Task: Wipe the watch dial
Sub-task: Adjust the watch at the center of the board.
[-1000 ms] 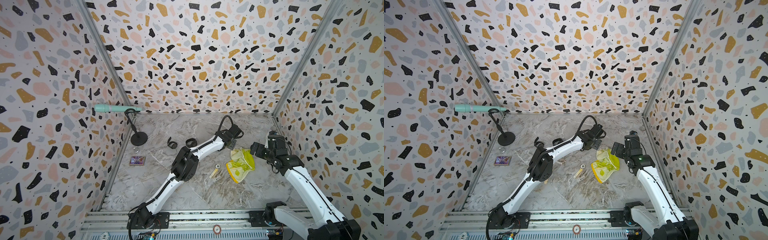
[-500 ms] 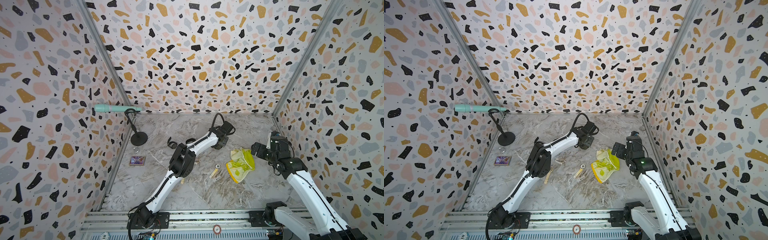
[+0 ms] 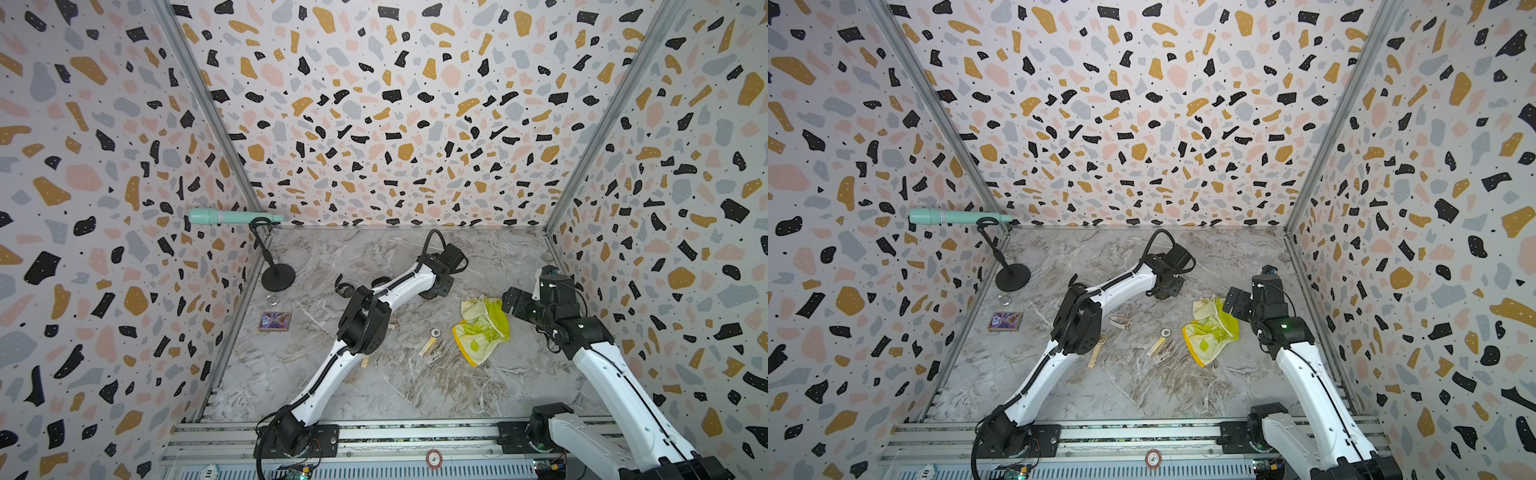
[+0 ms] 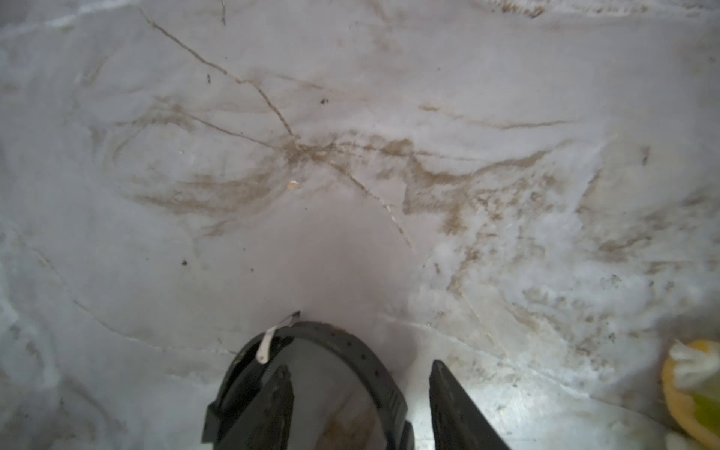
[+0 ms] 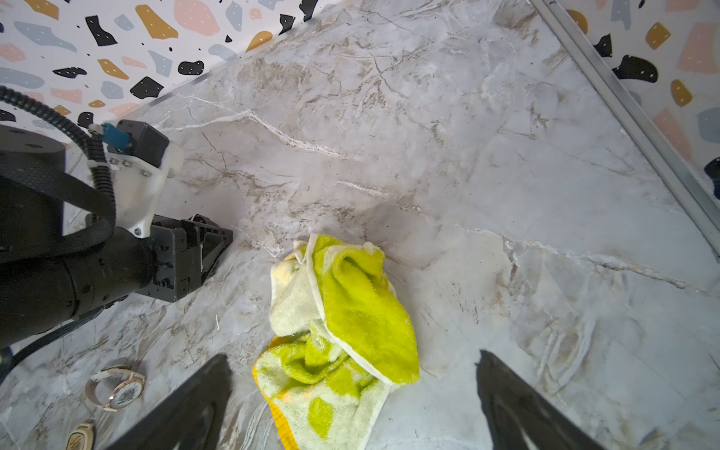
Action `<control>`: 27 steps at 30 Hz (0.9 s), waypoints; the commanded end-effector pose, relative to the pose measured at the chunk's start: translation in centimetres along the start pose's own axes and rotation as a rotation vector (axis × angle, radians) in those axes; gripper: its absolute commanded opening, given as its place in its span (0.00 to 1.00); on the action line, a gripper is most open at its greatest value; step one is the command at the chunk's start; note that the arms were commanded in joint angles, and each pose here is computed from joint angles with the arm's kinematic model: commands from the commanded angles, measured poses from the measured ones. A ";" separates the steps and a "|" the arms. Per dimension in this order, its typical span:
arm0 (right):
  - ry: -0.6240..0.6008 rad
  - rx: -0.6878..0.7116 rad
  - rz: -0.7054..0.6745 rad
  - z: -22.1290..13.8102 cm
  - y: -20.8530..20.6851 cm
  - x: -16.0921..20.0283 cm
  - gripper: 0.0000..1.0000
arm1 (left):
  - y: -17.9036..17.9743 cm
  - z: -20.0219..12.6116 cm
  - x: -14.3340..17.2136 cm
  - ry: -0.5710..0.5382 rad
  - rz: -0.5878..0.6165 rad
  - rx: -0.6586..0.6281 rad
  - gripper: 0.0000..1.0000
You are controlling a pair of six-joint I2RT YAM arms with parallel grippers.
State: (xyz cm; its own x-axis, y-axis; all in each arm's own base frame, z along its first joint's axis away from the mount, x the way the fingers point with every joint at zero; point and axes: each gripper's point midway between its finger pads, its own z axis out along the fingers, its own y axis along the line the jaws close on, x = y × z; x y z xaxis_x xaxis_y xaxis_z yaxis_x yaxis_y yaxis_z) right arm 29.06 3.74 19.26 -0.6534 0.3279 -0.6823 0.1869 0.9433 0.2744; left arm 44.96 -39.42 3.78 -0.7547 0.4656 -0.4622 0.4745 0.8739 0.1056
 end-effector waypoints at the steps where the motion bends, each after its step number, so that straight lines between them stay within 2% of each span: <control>1: 0.012 0.001 0.008 -0.4 -0.2 0.6 0.99 | 0.7 -0.1 1.2 0.052 -0.001 -0.012 0.54; 10: 0.013 -0.002 0.023 -0.4 -0.3 0.9 0.99 | 1.6 -0.1 2.1 0.089 0.012 -0.032 0.49; 16: 0.012 -0.003 0.033 -0.7 -0.5 1.3 0.99 | 1.8 0.3 2.5 0.109 0.020 -0.025 0.35; 23: 0.001 0.000 0.044 -1.2 -0.7 1.3 0.99 | 1.6 0.2 2.8 0.122 0.012 -0.001 0.27; 27: -0.003 0.001 0.053 -1.4 -0.8 1.4 0.99 | 1.7 0.5 3.5 0.145 0.007 0.007 0.14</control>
State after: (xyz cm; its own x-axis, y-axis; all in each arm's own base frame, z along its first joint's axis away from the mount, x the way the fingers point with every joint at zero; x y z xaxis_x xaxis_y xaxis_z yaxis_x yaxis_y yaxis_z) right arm 27.61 3.53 19.20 -0.6380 0.3678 -0.6765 0.2082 0.9282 0.3084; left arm 44.34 -37.73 3.15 -0.7844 0.4770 -0.3966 0.4772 0.8724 0.1054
